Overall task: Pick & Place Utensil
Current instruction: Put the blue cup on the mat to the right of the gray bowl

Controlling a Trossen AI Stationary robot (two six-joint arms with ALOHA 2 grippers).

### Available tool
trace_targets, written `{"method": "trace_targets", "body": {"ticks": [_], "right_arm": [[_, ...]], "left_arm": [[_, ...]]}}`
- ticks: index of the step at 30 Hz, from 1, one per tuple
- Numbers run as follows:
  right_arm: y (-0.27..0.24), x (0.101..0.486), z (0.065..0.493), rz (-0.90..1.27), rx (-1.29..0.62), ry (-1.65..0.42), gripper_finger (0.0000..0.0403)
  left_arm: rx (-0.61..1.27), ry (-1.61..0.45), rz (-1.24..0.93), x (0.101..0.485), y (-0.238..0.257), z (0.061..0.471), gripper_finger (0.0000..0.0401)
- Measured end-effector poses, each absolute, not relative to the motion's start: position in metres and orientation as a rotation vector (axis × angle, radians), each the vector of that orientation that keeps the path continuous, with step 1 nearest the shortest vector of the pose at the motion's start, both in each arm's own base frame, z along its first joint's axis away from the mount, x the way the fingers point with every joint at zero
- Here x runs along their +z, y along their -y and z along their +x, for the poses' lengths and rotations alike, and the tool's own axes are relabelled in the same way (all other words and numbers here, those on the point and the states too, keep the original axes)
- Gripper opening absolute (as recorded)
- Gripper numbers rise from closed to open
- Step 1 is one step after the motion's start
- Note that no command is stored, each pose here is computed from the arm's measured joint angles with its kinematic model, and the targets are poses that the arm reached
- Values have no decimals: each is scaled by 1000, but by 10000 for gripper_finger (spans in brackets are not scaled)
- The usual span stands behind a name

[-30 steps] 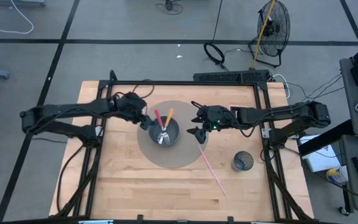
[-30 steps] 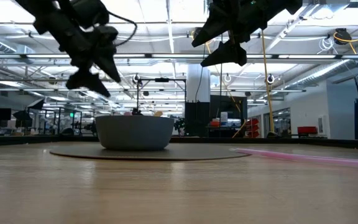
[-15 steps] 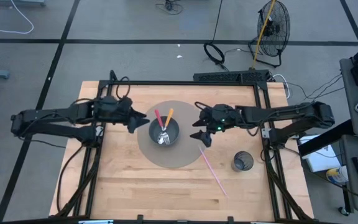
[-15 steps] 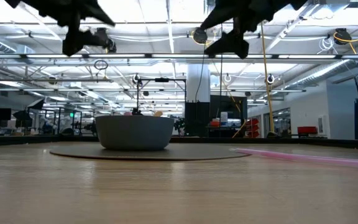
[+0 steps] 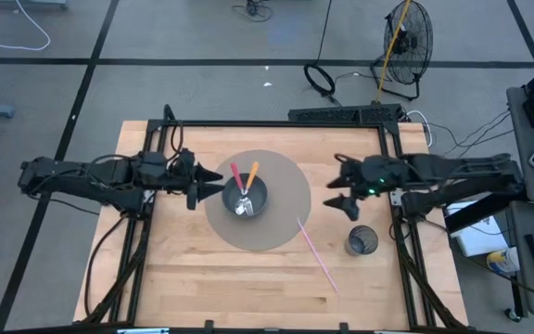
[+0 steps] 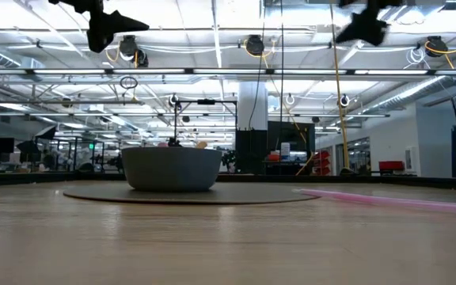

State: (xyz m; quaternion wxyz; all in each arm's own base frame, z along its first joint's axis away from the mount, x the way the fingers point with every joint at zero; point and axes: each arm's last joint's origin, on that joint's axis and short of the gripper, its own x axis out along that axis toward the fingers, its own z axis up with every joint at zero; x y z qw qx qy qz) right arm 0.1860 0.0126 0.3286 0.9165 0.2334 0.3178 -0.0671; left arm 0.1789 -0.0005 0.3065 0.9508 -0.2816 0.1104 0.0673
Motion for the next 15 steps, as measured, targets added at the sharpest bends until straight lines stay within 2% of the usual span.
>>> {"method": "trace_targets", "body": {"ticks": [6,15], "right_arm": [[-27,318,159,539,-202,-851,287],[-39,304,140,588,-268,-1093,251]], "left_arm": [[164,-216,-568,307,0,179,243],[186,-209,-565,306,-1,179,243]]}}
